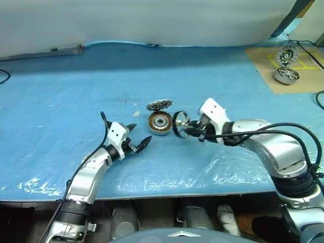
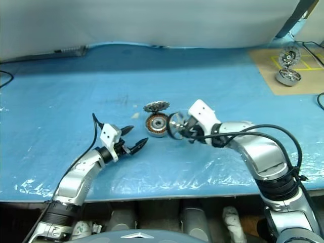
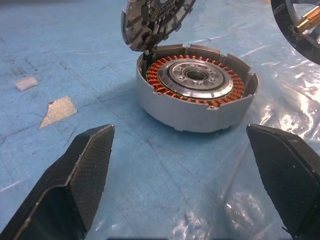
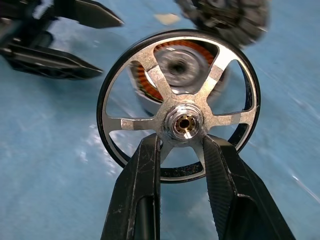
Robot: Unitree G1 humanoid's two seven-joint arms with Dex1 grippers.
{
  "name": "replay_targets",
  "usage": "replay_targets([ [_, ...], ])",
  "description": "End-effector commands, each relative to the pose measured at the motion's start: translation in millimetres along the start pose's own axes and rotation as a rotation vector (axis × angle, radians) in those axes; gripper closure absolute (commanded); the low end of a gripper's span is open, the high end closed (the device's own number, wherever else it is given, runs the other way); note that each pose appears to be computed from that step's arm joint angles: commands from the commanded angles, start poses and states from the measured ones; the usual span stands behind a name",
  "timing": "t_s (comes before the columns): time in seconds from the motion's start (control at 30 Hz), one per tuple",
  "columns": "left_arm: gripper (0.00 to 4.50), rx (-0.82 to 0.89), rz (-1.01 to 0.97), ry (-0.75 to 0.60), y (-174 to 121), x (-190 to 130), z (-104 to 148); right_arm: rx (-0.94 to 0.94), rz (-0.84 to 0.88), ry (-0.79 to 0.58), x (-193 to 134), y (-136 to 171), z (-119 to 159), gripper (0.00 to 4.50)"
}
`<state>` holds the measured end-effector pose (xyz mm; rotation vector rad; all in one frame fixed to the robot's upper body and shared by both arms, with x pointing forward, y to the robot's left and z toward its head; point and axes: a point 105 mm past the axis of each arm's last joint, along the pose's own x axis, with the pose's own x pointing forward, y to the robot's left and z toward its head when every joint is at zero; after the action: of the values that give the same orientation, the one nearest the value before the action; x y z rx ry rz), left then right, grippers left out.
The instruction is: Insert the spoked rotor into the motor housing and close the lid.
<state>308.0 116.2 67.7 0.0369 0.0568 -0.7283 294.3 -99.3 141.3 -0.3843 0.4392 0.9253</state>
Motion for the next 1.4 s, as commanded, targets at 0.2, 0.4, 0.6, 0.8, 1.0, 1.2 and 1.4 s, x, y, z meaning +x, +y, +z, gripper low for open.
replay_targets([
  [0.2,0.00,0.025,0.012,-0.022,1,-6,6,-0.087,0.013,-0.067,28,8,41,3.62],
  [0.4,0.00,0.023,0.025,-0.023,1,-7,6,-0.094,-0.027,-0.036,45,-3,37,3.62],
  [0.6,0.00,0.022,0.032,-0.027,1,-6,7,-0.111,-0.064,-0.016,50,-13,32,3.62],
  [0.8,0.00,0.022,0.030,-0.029,0,-6,7,-0.126,-0.071,0.001,48,-16,28,3.62],
  [1.0,0.00,0.026,0.025,-0.030,0,-5,8,-0.124,-0.068,0.019,48,-15,25,2.90],
  [1.2,0.00,0.029,0.021,-0.028,0,-5,8,-0.121,-0.073,-0.012,46,-13,34,1.42],
  [1.4,0.00,0.033,0.023,-0.027,1,-7,9,-0.084,-0.092,-0.045,37,-17,39,1.42],
])
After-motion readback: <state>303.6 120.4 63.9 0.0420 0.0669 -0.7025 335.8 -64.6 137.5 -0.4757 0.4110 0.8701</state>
